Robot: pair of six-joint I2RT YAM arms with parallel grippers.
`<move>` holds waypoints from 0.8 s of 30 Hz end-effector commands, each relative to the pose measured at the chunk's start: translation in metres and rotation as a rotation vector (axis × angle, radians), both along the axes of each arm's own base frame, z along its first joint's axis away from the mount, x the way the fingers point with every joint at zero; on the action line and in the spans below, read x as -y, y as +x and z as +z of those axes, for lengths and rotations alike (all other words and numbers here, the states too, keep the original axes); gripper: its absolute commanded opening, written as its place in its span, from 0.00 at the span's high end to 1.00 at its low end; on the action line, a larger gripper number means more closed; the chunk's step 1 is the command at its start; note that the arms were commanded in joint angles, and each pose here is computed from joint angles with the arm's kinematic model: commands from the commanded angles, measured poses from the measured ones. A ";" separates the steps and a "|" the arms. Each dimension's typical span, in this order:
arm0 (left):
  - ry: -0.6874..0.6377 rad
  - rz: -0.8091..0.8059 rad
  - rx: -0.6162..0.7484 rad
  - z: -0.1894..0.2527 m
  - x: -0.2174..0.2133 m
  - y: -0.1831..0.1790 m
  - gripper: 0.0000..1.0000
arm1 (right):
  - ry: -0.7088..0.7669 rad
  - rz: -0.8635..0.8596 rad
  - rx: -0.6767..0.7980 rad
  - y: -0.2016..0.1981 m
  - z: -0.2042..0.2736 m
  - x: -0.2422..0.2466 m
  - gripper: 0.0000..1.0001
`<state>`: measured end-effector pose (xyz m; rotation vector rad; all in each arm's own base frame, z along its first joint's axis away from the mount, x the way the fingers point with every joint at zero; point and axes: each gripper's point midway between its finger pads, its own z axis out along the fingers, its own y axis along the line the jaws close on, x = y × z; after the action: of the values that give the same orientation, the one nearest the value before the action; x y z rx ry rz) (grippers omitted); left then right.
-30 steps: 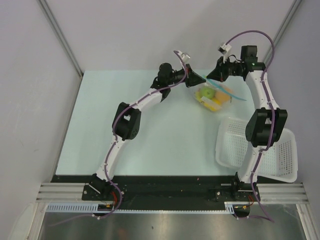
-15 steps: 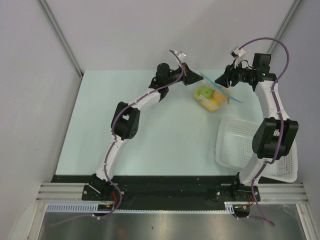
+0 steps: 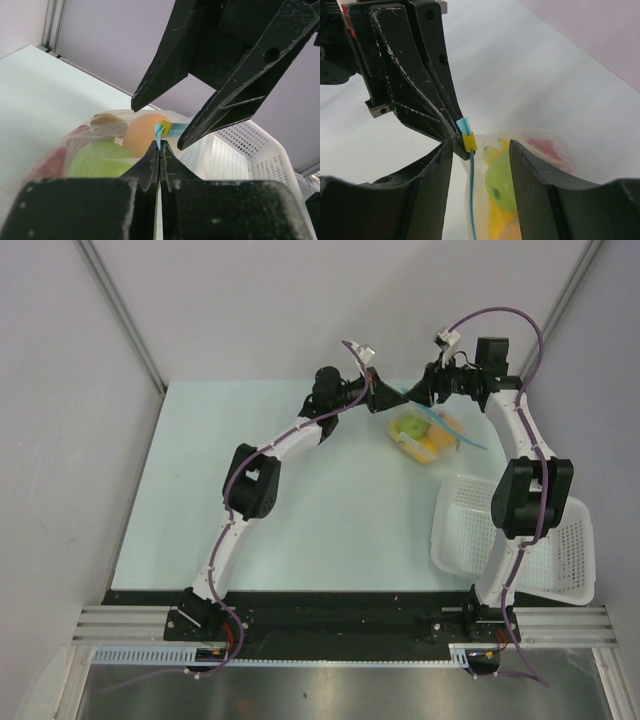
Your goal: Open the zip-top bag and remove the fake food
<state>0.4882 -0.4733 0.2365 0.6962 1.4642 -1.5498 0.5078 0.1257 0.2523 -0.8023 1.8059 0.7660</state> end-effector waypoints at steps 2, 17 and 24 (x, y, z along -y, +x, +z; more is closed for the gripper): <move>-0.069 -0.028 0.121 0.071 -0.006 -0.020 1.00 | 0.016 0.020 0.053 0.006 0.019 -0.004 0.49; -0.080 -0.018 0.112 0.073 -0.007 -0.019 1.00 | 0.053 0.052 0.038 0.006 0.018 -0.012 0.83; -0.095 0.080 0.063 0.073 -0.015 -0.004 1.00 | 0.033 0.043 0.033 -0.009 0.018 -0.006 1.00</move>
<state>0.4903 -0.4701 0.2333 0.6567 1.4901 -1.5447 0.5069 0.1333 0.2492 -0.7964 1.8023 0.8456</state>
